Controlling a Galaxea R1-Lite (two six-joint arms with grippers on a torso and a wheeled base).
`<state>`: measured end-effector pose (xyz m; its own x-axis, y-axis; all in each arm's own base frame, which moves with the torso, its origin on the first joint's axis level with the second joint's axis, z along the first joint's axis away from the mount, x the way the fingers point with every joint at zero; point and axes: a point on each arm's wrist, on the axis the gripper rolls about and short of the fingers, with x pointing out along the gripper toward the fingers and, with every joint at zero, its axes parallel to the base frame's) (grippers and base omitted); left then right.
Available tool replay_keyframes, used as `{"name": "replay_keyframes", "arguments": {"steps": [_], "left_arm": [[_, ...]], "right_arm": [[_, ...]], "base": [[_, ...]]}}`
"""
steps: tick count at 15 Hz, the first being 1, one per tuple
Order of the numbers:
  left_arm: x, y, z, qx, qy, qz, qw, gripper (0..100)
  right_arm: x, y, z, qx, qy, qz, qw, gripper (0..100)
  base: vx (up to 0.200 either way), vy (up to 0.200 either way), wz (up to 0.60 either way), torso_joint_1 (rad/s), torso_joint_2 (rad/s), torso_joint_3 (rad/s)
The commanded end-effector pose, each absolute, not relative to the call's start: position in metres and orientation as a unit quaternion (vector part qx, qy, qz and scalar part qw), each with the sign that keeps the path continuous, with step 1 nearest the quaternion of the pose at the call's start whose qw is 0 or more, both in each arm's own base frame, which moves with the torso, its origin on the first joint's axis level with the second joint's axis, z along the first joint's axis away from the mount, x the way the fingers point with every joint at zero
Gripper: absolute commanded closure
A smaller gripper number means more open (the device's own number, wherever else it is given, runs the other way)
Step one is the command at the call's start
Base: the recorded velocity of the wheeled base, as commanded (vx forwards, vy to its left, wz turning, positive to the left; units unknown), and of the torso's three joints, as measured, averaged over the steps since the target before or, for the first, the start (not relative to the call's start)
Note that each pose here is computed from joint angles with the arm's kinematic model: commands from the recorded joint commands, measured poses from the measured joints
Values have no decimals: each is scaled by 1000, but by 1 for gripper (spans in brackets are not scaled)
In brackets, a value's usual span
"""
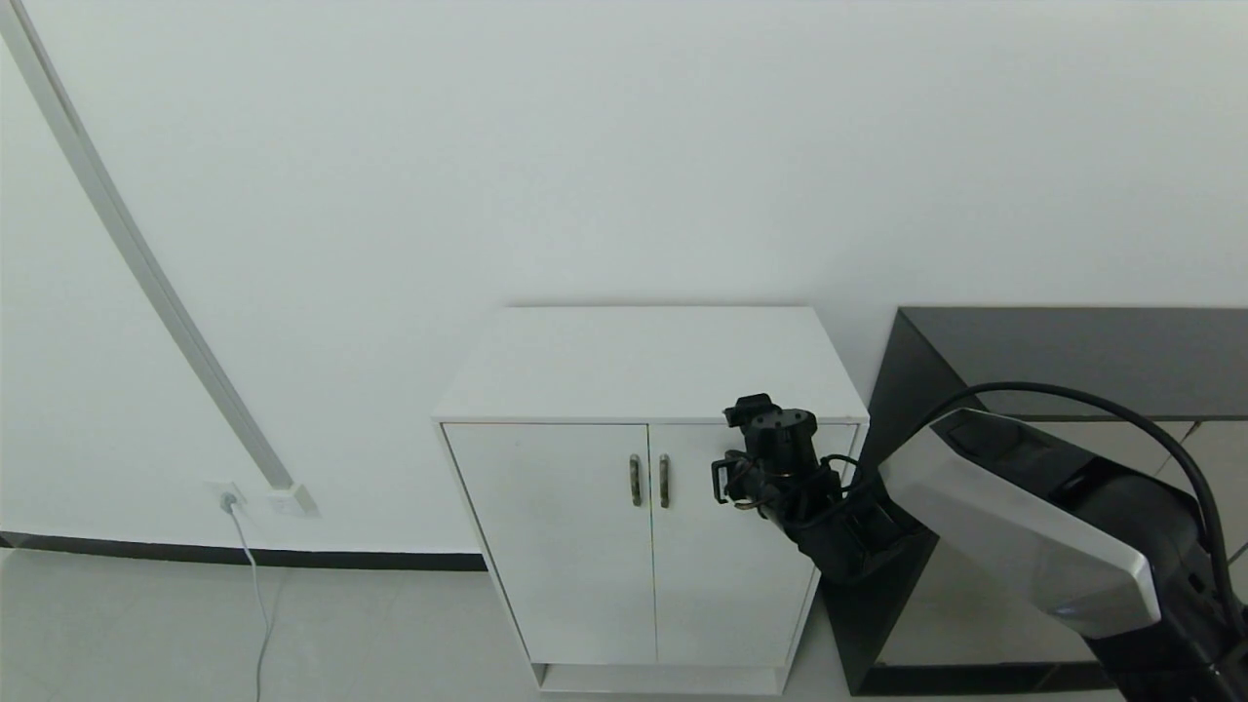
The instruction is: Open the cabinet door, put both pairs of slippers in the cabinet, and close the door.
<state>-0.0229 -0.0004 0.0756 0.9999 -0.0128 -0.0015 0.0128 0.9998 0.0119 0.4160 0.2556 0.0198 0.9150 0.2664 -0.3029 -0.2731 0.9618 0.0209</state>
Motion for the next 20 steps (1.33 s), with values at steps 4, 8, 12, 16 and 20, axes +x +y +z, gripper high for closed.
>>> {"name": "replay_keyframes", "arguments": {"steps": [4, 8, 12, 16, 20], "left_arm": [[-23, 0, 76, 6, 1, -6, 1000, 100], [-23, 0, 76, 6, 1, -6, 1000, 100], [-23, 0, 76, 6, 1, -6, 1000, 100], [-23, 0, 76, 5, 1, -6, 1000, 100], [-23, 0, 76, 5, 1, -6, 1000, 100]], "right_arm": [[417, 256, 20, -11, 151, 138, 979, 100], [414, 256, 20, -14, 153, 139, 978, 100], [402, 250, 31, -15, 155, 141, 978, 100], [374, 226, 42, -5, 139, 133, 981, 100], [342, 181, 40, -5, 146, 104, 984, 100]], "base": [[0, 0, 0, 0, 0, 0], [0, 0, 0, 0, 0, 0], [0, 0, 0, 0, 0, 0], [0, 0, 0, 0, 0, 0], [0, 0, 0, 0, 0, 0]]}}
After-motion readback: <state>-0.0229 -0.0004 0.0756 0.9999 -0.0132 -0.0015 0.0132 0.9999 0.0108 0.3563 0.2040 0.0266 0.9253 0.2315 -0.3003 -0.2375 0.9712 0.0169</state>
